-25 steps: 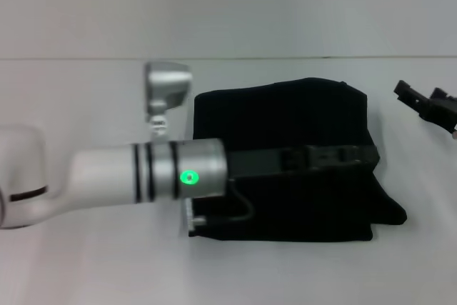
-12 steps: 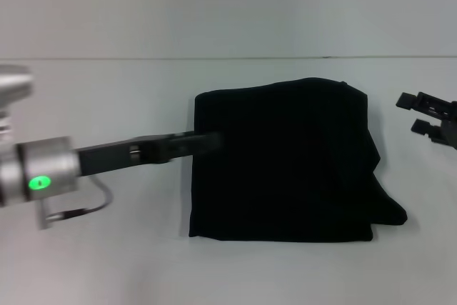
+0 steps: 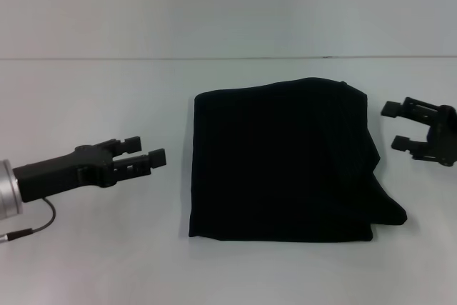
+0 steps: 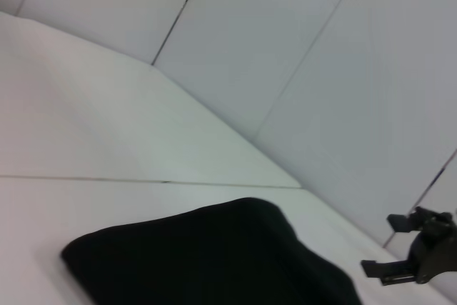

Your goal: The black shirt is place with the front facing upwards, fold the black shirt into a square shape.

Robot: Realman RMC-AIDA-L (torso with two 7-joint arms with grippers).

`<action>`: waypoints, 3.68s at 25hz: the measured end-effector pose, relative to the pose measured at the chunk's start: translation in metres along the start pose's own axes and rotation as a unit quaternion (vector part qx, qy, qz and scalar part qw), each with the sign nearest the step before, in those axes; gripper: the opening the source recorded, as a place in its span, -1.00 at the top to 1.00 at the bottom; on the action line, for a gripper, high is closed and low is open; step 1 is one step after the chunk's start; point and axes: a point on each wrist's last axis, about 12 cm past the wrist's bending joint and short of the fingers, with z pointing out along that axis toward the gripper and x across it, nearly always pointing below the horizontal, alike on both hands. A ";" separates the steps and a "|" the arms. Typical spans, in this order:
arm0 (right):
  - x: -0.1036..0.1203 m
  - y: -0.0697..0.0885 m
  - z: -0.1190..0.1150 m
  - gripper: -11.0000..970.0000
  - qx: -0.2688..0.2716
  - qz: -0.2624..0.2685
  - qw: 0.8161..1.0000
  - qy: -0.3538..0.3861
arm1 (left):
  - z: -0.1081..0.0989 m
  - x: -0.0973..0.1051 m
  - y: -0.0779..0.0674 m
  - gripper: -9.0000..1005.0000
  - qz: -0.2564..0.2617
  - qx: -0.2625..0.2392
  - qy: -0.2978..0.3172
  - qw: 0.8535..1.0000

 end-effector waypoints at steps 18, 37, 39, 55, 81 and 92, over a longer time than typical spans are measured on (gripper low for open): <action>0.011 0.005 0.026 -0.95 0.013 0.008 0.999 0.030 | -0.003 0.007 0.007 -0.80 0.020 -0.034 0.004 0.999; 0.008 0.005 0.043 -0.95 0.035 -0.015 0.999 -0.001 | 0.002 0.009 0.006 -0.80 0.017 -0.033 0.006 0.999; 0.008 0.004 0.045 -0.95 0.040 -0.015 0.999 -0.005 | 0.002 0.009 0.006 -0.80 0.017 -0.032 0.006 0.999; 0.006 0.010 0.061 -0.22 0.059 -0.031 0.998 -0.014 | 0.003 0.009 0.005 -0.80 0.022 -0.032 0.004 0.999; -0.013 0.016 0.061 0.95 0.058 -0.085 0.992 -0.075 | 0.005 0.009 0.005 -0.80 0.024 -0.033 0.006 0.999; -0.007 0.003 0.068 0.95 0.106 -0.089 0.986 -0.098 | 0.008 0.010 0.004 -0.80 0.022 -0.029 0.007 0.999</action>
